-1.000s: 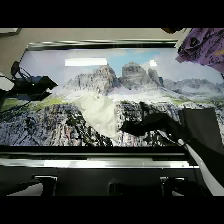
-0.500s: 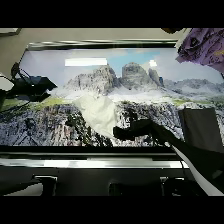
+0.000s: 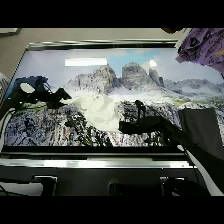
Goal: Fold the clothes and pants, and hang the long-sleeved shirts on hangers.
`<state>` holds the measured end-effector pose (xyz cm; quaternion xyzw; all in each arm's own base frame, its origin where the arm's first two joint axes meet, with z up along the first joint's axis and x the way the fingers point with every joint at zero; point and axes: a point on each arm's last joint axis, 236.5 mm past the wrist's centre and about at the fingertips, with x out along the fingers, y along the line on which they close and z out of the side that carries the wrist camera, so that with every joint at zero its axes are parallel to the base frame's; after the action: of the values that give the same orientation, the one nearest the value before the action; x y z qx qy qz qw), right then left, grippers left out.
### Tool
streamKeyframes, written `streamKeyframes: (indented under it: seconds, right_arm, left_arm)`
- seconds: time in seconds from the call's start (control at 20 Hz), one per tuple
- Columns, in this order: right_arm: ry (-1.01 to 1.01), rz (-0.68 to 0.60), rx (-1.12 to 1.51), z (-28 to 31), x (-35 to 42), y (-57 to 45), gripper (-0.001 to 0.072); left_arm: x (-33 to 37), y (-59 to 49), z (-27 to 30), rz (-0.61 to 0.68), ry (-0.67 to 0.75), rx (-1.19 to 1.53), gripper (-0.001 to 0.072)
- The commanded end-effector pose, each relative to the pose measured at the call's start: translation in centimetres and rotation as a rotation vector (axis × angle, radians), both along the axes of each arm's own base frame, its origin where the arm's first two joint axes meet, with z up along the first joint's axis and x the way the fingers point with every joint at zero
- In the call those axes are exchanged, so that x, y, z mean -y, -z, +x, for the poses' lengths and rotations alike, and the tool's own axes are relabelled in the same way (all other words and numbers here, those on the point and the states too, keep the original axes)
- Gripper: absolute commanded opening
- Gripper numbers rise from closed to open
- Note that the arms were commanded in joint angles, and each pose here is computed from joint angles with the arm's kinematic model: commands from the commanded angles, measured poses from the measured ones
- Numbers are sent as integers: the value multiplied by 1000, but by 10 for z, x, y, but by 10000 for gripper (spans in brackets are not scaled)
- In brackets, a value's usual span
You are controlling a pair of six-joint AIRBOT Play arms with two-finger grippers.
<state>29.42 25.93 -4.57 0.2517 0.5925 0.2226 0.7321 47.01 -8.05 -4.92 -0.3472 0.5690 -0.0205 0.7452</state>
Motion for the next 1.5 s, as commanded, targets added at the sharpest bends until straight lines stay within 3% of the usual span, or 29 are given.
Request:
streamKeyframes:
  seconds: [0.0, 0.25, 0.3, 0.35, 0.4, 0.5, 0.6, 0.7, 0.85, 1.05, 1.15, 1.3, 1.45]
  right_arm:
    - [-16, -1, -3, -4, 3, -5, 33]
    - [-1, 7, -51, -11, 2, -5, 33]
    - [-2, 7, -54, -11, 2, -5, 33]
    - [-4, 7, -53, -12, 2, -5, 32]
    - [-7, 3, -40, -11, 3, -8, 32]
    - [-47, -46, 60, 0, 11, -26, 31]
    - [-73, -204, 235, 29, 39, -68, 31]
    - [-9, -372, 442, 69, 77, -139, 31]
    - [87, -507, 772, 102, 116, -275, 31]
    - [249, -536, 1028, 78, 161, -422, 32]
    - [314, -506, 1109, 46, 181, -470, 32]
    - [367, -462, 1165, -4, 204, -502, 32]
    - [397, -435, 1143, -29, 216, -504, 33]
  left_arm:
    - [25, 32, 3, -39, 34, -28, 593]
    - [25, 46, 18, -20, -3, 9, 581]
    - [24, 48, 21, -16, -12, 17, 427]
    - [22, 48, 25, -11, -24, 32, 167]
    - [21, 44, 29, -12, -32, 49, 20]
    - [20, 23, 42, -9, -11, 100, 16]
    - [10, -25, 61, 26, 20, 206, 14]
    - [-6, -102, 77, 116, 51, 367, 14]
    - [-27, -245, 75, 270, 72, 639, 14]
    - [-42, -403, 8, 403, 43, 918, 14]
    - [-62, -448, -41, 477, -38, 971, 14]
    - [-89, -481, -108, 552, -153, 975, 14]
    - [-92, -497, -153, 563, -177, 997, 15]
